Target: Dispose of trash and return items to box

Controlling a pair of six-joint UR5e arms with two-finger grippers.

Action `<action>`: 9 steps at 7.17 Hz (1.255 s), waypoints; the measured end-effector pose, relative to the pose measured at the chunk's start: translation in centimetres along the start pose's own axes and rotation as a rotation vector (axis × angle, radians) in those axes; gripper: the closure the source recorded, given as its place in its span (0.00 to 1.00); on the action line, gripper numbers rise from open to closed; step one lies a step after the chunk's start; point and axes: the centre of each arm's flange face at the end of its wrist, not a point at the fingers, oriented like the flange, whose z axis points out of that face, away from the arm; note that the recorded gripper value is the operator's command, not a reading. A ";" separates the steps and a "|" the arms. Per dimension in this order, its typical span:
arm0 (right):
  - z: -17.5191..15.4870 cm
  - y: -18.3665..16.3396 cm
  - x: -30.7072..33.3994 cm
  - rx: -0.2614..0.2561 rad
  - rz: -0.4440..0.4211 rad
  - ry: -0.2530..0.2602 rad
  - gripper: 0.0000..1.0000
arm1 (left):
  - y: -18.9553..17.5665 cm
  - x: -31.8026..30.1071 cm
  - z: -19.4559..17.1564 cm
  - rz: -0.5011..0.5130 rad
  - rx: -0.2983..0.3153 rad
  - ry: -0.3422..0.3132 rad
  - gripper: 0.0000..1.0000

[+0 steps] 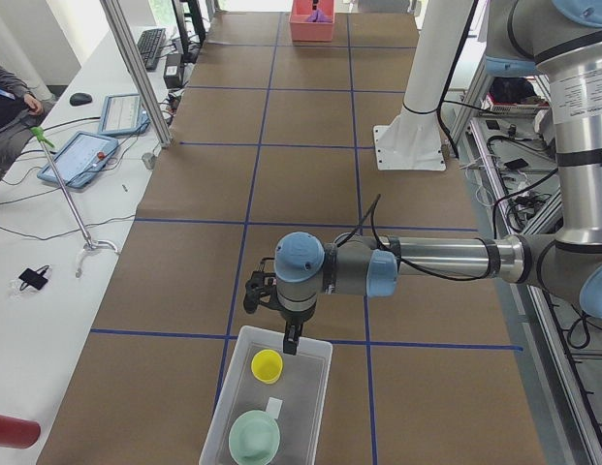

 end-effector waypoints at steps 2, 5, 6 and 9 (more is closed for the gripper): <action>0.3 0.6 -0.2 0.008 -0.011 -0.047 0.00 | 0.0 -0.1 0.1 0.002 -0.001 0.000 0.02; 0.2 0.3 0.2 0.001 0.002 -0.004 0.00 | 0.3 -0.2 0.3 -0.002 -0.008 0.001 0.02; -0.2 -0.4 -0.1 0.000 0.028 -0.005 0.00 | 0.4 -0.2 0.4 -0.004 -0.010 0.001 0.02; -4.7 -3.6 -4.0 -0.014 0.108 -0.016 0.00 | 0.5 -0.3 0.4 -0.005 -0.011 0.002 0.02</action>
